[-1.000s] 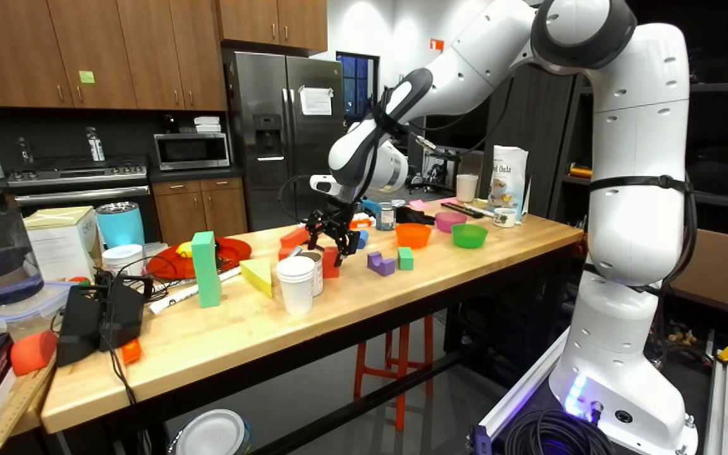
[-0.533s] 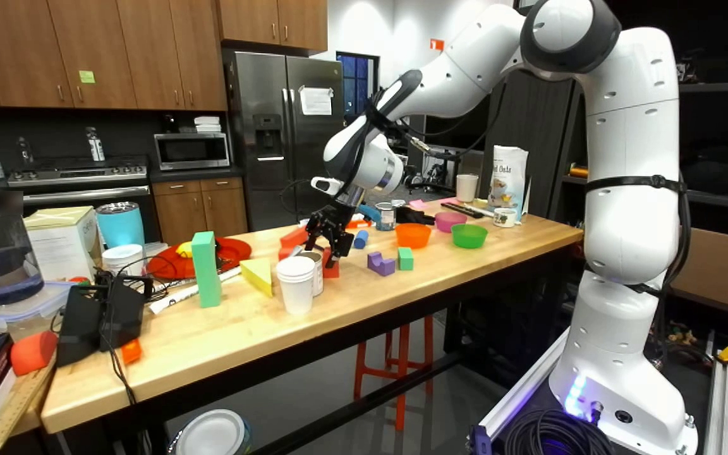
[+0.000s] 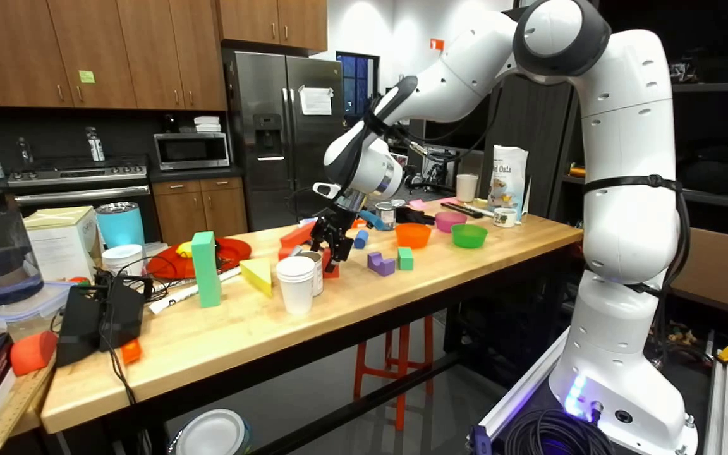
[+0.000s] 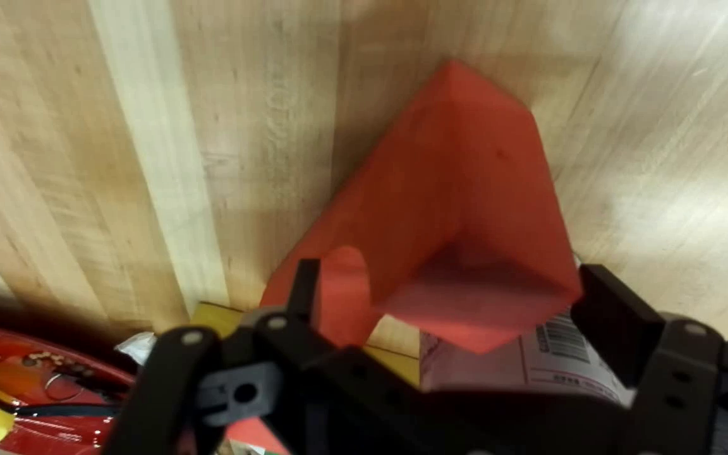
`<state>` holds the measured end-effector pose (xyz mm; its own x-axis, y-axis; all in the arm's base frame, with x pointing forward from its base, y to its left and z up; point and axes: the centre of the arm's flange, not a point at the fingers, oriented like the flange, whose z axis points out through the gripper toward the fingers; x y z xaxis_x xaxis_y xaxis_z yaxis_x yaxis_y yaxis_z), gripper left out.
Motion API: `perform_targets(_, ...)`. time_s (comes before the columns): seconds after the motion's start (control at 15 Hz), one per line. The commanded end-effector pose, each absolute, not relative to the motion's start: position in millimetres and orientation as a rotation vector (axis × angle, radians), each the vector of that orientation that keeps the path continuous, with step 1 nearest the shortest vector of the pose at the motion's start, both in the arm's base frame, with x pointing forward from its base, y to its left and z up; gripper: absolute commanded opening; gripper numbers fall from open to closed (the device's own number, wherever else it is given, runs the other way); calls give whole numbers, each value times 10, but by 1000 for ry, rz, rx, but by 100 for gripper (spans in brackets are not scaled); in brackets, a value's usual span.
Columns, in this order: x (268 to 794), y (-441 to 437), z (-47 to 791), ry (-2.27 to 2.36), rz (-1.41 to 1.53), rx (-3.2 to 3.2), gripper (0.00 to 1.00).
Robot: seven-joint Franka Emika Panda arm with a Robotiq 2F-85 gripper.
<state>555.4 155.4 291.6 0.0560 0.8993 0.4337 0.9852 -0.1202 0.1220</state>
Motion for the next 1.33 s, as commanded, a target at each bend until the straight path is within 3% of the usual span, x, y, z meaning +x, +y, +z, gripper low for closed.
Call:
perform_targets(0.0,5587,1543,2881,-1851,-575,-2153,100)
perform_targets(0.13,5591,1544,2849,-1808,-556,-2157,100)
perform_targets(0.2,5588,1547,2842,-1793,-548,-2165,79)
perform_targets(0.4,5602,1526,2889,-1735,-539,-2215,62)
perform_targets(0.8,5627,1506,2933,-1631,-523,-2286,15)
perform_targets(1.27,5604,1473,2959,-1512,-502,-2375,13)
